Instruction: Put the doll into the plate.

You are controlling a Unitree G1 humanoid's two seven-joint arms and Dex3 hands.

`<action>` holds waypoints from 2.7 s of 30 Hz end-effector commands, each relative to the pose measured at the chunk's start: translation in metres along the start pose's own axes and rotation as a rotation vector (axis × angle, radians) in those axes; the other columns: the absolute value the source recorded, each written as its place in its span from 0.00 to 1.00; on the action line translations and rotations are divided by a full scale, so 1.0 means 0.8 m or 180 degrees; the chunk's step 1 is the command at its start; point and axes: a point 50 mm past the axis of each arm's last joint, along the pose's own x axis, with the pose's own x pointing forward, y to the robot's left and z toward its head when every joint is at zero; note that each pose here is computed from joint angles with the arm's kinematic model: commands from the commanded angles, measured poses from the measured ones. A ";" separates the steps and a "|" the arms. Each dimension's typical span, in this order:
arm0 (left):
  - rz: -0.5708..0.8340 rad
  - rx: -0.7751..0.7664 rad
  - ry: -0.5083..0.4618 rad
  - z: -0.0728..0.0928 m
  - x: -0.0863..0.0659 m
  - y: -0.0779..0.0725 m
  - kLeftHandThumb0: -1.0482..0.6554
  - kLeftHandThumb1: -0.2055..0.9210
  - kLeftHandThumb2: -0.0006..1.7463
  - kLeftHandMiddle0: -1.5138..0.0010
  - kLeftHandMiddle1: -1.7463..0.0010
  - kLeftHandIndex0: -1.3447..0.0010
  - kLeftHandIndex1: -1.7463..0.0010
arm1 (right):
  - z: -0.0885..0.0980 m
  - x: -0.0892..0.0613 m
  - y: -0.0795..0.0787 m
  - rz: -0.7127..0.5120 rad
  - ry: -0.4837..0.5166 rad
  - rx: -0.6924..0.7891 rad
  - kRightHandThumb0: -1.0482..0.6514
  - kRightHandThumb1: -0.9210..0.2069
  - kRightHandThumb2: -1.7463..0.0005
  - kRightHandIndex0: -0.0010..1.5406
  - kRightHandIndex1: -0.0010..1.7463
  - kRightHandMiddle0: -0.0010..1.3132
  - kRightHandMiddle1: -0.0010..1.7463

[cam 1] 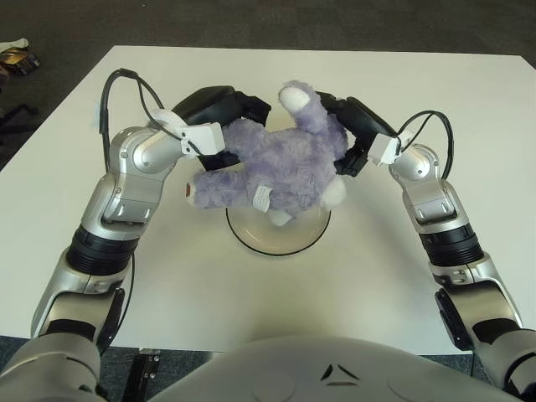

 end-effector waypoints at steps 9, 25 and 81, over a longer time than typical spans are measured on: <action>-0.0022 0.0025 -0.0330 -0.003 -0.003 -0.009 0.98 0.19 0.97 0.42 0.00 0.18 0.00 | 0.003 -0.009 0.005 0.0075 -0.0040 0.0033 0.62 0.79 0.08 0.55 0.93 0.47 1.00; -0.0264 0.0311 -0.0096 -0.001 -0.009 -0.003 0.78 0.20 0.92 0.46 0.00 0.35 0.08 | 0.006 -0.015 0.000 0.0231 0.0056 -0.0224 0.62 0.82 0.07 0.50 0.99 0.57 0.93; -0.0157 0.0449 0.0599 -0.005 -0.002 -0.006 0.61 0.59 0.64 0.65 0.03 0.75 0.05 | -0.018 -0.036 -0.014 0.0158 0.0355 -0.0597 0.22 0.48 0.50 0.01 0.36 0.00 0.60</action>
